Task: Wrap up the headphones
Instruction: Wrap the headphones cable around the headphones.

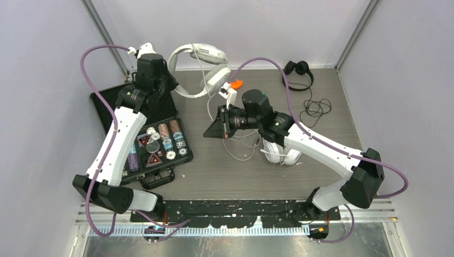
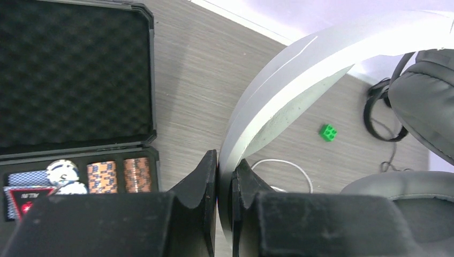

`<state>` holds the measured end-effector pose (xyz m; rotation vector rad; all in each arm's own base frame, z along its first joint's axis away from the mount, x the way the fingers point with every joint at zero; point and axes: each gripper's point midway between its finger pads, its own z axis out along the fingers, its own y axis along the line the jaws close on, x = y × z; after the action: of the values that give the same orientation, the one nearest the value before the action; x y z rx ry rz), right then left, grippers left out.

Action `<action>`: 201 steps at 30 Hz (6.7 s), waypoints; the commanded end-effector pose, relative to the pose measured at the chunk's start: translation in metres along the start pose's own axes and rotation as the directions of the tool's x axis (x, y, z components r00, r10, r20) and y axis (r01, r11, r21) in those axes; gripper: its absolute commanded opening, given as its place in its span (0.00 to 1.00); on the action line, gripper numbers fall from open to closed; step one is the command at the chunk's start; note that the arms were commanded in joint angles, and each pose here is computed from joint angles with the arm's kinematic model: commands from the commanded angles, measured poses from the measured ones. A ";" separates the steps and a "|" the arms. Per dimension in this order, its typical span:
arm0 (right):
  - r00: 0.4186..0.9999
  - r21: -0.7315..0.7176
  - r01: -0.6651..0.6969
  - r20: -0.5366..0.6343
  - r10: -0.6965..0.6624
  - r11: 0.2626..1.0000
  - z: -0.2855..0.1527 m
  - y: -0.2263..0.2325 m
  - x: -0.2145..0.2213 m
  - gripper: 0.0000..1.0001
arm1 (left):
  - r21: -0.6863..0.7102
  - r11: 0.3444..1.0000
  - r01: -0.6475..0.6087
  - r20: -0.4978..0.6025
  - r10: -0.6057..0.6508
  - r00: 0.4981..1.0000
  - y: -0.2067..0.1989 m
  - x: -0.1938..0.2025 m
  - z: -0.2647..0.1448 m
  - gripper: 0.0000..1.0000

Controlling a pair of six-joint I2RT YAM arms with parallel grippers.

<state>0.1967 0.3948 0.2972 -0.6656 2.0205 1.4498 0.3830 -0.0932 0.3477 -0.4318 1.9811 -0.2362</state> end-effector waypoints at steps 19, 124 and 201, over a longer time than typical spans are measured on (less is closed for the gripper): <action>0.999 0.201 -0.019 0.045 0.010 0.979 -0.016 -0.069 0.065 0.00 | 0.351 0.887 0.301 0.119 -0.361 0.925 -0.048 -0.096 -0.034 0.00; 0.932 -0.213 -0.313 0.122 0.343 0.926 -0.097 -0.030 -0.048 0.00 | 0.444 0.199 -0.874 0.179 0.936 0.304 -0.037 0.096 -0.032 0.00; 0.991 0.066 -0.086 0.106 0.078 0.994 -0.022 -0.032 -0.026 0.19 | 0.037 0.999 0.013 0.066 -0.015 0.998 -0.042 -0.010 -0.040 0.00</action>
<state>0.2401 0.3689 0.2875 -0.4134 2.1091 1.4662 0.3508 -0.1267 0.3131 -0.2313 2.1556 -0.0380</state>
